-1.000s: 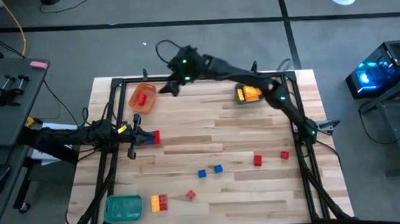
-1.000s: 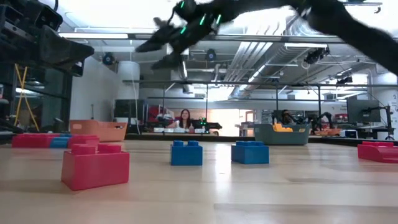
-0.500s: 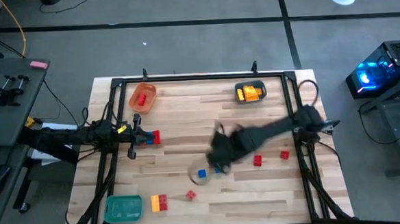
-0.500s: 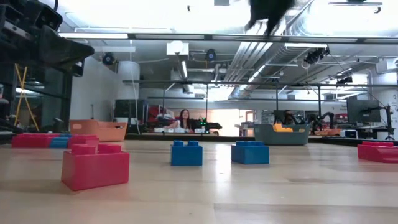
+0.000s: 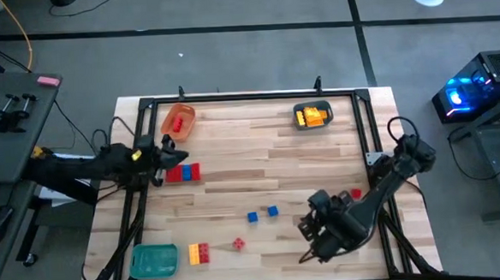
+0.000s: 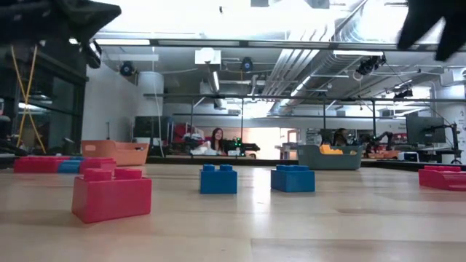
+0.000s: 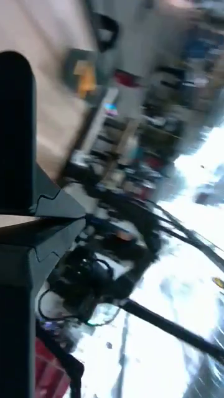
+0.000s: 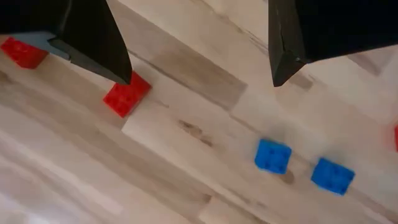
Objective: Sort blocks
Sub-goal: Put the red game piece into the orange bin
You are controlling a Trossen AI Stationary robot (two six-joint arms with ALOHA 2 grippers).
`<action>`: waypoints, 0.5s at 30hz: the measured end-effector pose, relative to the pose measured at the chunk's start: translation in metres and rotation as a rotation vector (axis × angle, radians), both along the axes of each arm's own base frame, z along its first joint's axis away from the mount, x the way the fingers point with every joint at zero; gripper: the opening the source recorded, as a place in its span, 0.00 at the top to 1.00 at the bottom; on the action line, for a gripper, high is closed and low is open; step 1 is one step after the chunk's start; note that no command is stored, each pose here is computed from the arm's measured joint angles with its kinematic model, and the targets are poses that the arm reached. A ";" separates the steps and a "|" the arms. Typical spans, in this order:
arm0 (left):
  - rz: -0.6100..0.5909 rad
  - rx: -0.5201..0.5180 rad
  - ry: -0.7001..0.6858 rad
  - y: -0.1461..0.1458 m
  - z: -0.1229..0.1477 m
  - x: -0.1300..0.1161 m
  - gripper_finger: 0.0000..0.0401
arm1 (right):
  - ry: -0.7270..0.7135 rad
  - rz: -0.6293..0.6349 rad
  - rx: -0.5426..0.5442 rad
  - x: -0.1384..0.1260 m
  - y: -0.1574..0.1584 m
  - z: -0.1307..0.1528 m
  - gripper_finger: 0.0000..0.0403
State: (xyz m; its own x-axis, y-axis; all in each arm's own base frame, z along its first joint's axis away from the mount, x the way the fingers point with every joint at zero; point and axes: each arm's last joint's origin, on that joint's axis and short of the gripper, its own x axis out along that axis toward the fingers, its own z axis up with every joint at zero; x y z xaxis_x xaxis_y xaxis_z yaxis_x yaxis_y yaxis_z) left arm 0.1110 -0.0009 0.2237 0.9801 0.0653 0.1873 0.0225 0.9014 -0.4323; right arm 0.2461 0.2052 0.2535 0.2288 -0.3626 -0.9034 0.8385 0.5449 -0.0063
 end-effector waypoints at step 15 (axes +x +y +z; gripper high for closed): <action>0.068 -0.202 1.265 -0.010 0.027 0.095 1.00 | -0.043 0.105 -0.009 -0.011 0.003 -0.063 0.36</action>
